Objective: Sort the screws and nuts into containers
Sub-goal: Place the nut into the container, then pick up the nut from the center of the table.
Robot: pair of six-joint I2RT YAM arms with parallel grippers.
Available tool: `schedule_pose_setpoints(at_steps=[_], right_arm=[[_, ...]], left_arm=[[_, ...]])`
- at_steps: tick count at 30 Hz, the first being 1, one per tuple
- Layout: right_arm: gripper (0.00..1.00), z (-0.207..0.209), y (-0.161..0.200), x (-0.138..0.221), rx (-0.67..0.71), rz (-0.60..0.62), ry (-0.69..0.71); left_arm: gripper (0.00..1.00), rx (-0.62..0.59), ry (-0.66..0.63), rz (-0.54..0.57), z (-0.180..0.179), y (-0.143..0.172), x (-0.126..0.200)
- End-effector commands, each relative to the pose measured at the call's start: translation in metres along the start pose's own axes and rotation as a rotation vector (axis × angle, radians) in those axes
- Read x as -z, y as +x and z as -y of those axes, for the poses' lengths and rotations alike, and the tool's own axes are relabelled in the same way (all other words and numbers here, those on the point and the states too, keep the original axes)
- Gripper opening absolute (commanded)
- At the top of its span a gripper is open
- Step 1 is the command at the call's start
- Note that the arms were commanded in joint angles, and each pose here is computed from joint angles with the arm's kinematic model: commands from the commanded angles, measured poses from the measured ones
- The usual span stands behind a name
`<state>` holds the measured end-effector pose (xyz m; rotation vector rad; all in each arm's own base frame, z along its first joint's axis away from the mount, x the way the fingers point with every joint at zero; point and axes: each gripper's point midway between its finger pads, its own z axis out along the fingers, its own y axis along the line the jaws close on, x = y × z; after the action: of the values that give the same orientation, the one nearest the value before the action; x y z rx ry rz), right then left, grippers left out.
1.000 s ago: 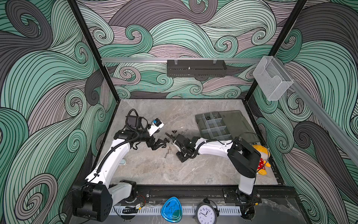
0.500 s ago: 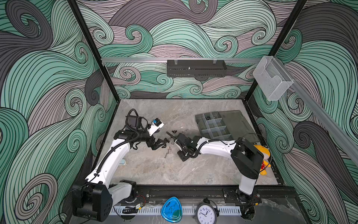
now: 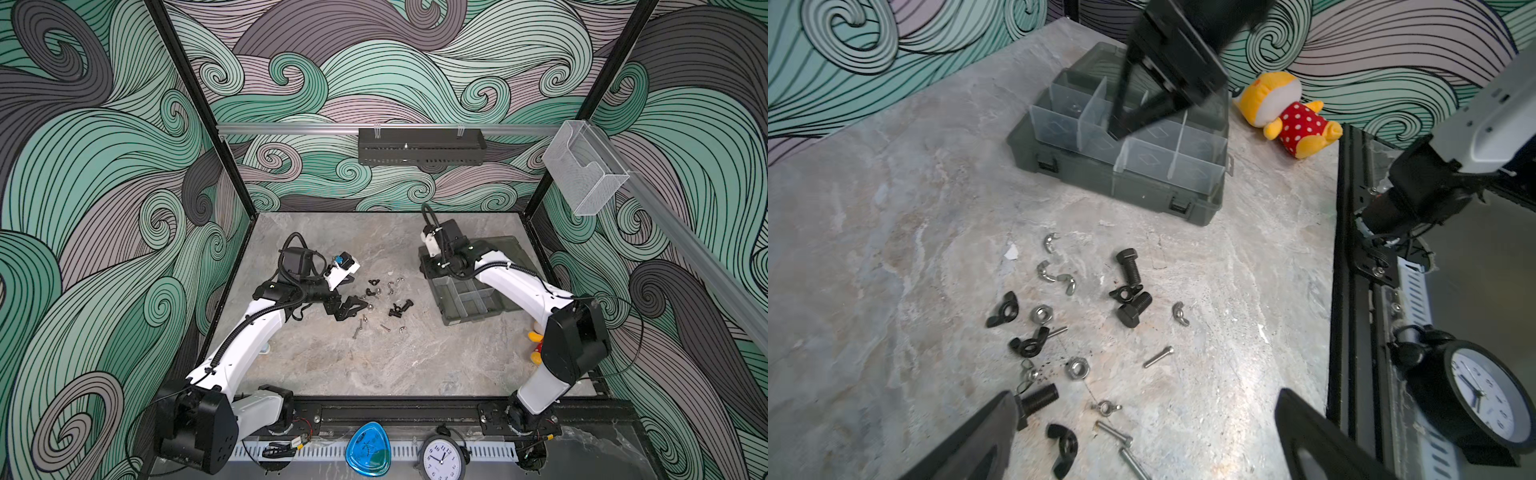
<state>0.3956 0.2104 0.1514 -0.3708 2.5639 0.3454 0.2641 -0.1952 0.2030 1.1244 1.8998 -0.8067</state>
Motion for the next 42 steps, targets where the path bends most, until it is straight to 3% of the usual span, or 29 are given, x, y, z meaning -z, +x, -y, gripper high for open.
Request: schedule_pose_setpoints(at_steps=[1, 11, 17, 26, 33, 37, 42], right_arm=[[0.20, 0.044, -0.014, -0.013, -0.040, -0.020, 0.072], [0.20, 0.159, -0.046, -0.043, -0.186, 0.010, 0.280], [0.21, 0.185, -0.046, -0.059, -0.204, -0.011, 0.318], [0.30, 0.190, -0.047, -0.059, -0.182, -0.015, 0.333], [0.34, 0.163, -0.066, -0.032, -0.149, 0.084, 0.251], [0.37, 0.103, -0.068, -0.009, -0.027, 0.152, 0.175], [0.41, 0.016, -0.043, -0.009, 0.139, 0.144, 0.038]], left_arm=[[0.99, -0.031, -0.005, 0.065, 0.001, -0.015, -0.001], [0.99, -0.036, 0.006, 0.073, 0.005, -0.018, 0.000], [0.99, -0.044, 0.005, 0.074, 0.006, -0.019, 0.001], [0.99, -0.050, 0.005, 0.075, 0.008, -0.020, 0.003], [0.99, -0.060, 0.002, 0.075, 0.009, -0.021, 0.006], [0.99, -0.076, -0.038, 0.039, 0.003, -0.015, 0.009], [0.99, -0.051, -0.097, 0.029, -0.014, -0.010, 0.018]])
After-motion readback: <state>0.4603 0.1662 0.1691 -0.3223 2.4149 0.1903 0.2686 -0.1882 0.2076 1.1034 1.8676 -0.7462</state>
